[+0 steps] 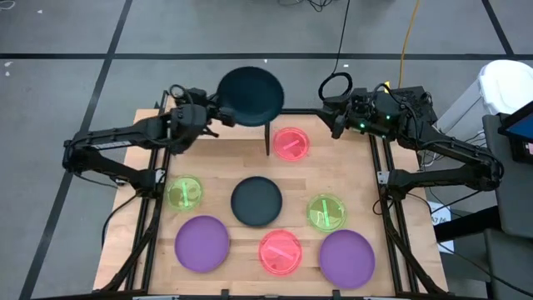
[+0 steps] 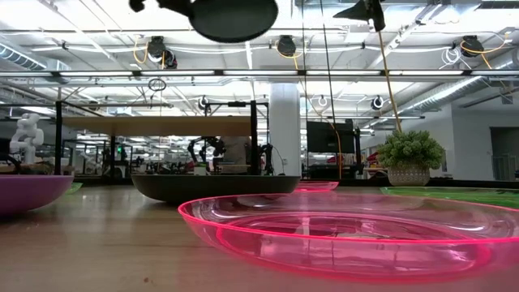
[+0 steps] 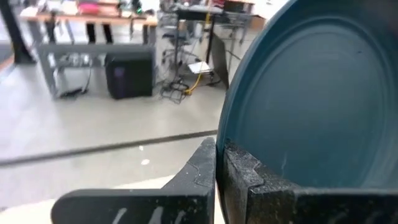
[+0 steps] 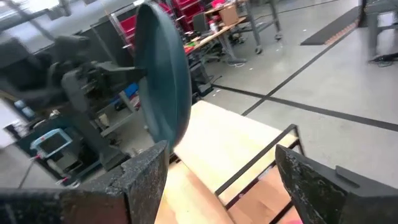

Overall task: Place and stack plates onto a shelf
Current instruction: Put the dark blue plate on the shelf

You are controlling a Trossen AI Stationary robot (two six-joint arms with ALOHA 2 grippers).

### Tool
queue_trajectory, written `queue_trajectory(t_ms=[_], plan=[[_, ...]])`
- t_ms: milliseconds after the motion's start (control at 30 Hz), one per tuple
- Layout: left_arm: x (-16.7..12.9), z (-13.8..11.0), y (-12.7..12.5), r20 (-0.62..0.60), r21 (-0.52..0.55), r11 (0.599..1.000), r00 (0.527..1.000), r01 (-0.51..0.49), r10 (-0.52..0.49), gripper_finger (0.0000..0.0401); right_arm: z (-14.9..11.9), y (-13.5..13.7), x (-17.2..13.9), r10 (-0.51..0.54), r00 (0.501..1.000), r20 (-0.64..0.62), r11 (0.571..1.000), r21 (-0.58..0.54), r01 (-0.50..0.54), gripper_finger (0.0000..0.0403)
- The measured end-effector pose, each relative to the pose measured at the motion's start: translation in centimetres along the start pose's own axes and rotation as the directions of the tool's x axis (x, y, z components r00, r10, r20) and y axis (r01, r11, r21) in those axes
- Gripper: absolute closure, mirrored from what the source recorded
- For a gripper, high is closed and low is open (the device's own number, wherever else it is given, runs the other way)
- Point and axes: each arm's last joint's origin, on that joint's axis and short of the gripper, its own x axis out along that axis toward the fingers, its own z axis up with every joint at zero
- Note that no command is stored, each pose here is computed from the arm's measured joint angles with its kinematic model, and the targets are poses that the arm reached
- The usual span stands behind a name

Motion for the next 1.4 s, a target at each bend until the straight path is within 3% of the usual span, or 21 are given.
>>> queue_trajectory(t_ms=[233, 367, 467, 600, 733, 900, 1033, 1200, 1400], plan=[[-0.8, -0.4, 2.8, -0.092, -0.121, 0.988, 0.992, -0.1, 0.089, 0.0392, -0.1, 0.2, 0.0, 0.069, 0.997, -0.035, 0.997, 0.022, -0.069, 0.0131], [-0.8, -1.4, 3.9, -0.172, -0.209, 0.96, 0.973, -0.187, 0.152, 0.0392, -0.1, 0.3, 0.0, 0.091, 0.995, -0.046, 0.995, 0.041, -0.089, 0.0131], [-0.9, -2.4, 5.0, -0.268, -0.3, 0.907, 0.939, -0.295, 0.217, 0.0392, -0.1, 0.3, 0.0, 0.093, 0.995, -0.048, 0.995, 0.05, -0.09, 0.0131], [-1.3, -3.3, 6.1, -0.326, -0.317, 0.856, 0.894, -0.408, 0.306, 0.0392, -0.2, 0.3, 0.0, 0.111, 0.992, -0.056, 0.993, 0.052, -0.108, 0.0131], [-1.5, -3.6, 6.8, -0.361, -0.35, 0.803, 0.861, -0.482, 0.359, 0.0392, -0.2, 0.3, 0.0, 0.115, 0.992, -0.06, 0.993, 0.046, -0.112, 0.0131], [-1.8, -4.0, 7.7, -0.47, -0.42, 0.69, 0.792, -0.59, 0.39, 0.0392, -0.2, 0.3, 0.0, 0.113, 0.992, -0.063, 0.993, 0.028, -0.112, 0.0131], [-2.0, -4.1, 8.0, -0.476, -0.457, 0.636, 0.775, -0.622, 0.415, 0.0392, -0.2, 0.3, 0.0, 0.114, 0.992, -0.063, 0.993, 0.024, -0.112, 0.0131], [-2.1, -4.2, 8.4, -0.516, -0.571, 0.469, 0.739, -0.674, 0.434, 0.0392, -0.2, 0.3, 0.0, 0.114, 0.992, -0.062, 0.993, 0.023, -0.113, 0.0131], [-0.9, -4.6, 8.0, -0.522, -0.573, 0.434, 0.718, -0.695, 0.461, 0.0392, -0.2, 0.3, 0.0, 0.114, 0.992, -0.062, 0.993, 0.015, -0.113, 0.0131]])
